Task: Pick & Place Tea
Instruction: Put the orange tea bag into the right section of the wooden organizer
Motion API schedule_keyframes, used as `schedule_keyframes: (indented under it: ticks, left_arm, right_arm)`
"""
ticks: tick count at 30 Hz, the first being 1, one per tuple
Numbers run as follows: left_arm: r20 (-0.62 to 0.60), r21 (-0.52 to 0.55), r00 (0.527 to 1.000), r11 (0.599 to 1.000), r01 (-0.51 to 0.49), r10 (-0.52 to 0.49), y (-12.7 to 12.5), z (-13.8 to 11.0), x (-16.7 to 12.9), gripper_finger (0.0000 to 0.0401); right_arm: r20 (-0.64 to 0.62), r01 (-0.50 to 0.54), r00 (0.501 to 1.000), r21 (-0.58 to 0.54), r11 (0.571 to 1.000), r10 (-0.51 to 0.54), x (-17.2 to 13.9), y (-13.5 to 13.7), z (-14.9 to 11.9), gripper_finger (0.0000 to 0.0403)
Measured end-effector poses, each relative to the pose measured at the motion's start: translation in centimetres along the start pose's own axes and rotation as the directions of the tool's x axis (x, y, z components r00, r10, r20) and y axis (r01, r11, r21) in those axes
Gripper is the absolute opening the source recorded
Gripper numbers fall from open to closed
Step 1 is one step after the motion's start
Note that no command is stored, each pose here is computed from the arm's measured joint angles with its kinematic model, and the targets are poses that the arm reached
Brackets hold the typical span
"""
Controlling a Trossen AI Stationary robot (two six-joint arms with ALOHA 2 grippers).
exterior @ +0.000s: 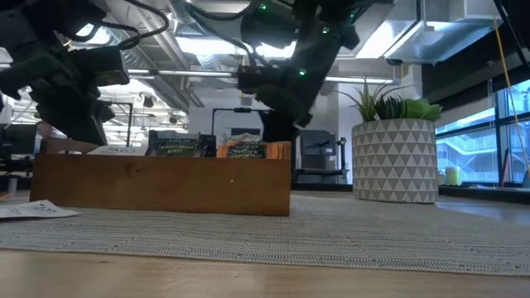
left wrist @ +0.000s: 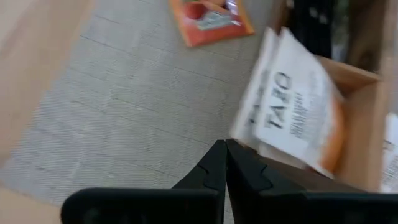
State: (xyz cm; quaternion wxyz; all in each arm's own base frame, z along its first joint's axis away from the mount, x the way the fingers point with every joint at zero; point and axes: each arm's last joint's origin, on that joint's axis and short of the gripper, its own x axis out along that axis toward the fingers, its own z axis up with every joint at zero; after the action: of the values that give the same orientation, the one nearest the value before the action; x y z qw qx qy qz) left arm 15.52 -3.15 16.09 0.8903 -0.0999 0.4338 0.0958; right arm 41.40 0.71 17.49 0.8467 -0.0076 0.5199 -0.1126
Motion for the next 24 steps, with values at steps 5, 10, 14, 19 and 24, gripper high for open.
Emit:
schedule_keyframes:
  ticks: [5, 10, 14, 19, 24]
  left_arm:
    - [0.039, 0.053, 0.993, 0.992, -0.114, 0.112, 0.6, 0.1, -0.1, 0.0005]
    - [0.079, 0.106, 0.992, 0.989, -0.101, 0.093, 1.3, 1.0, 0.1, 0.0002]
    - [0.143, 0.129, 0.99, 0.991, -0.038, 0.02, 2.1, 2.4, 0.2, 0.0003]
    - [0.211, 0.156, 0.975, 0.987, 0.041, -0.074, 3.4, 3.8, 0.5, 0.0002]
    - [0.251, 0.178, 0.963, 0.983, 0.049, -0.093, 4.4, 4.9, 1.8, 0.0002]
  right_arm:
    - [0.088, -0.158, 0.984, 0.068, 0.985, 0.152, 0.5, -2.5, 1.3, 0.0126]
    - [0.171, -0.258, 0.951, -0.012, 0.966, 0.257, 0.7, -4.0, 2.2, 0.0126]
    - [0.22, -0.257, 0.942, -0.01, 0.966, 0.253, 0.7, -4.6, 2.7, 0.0126]
    - [0.228, -0.242, 0.944, -0.003, 0.97, 0.236, 1.0, -5.4, 2.8, 0.0126]
    - [0.239, -0.227, 0.944, -0.025, 0.974, 0.226, 2.0, -6.0, 2.8, 0.0126]
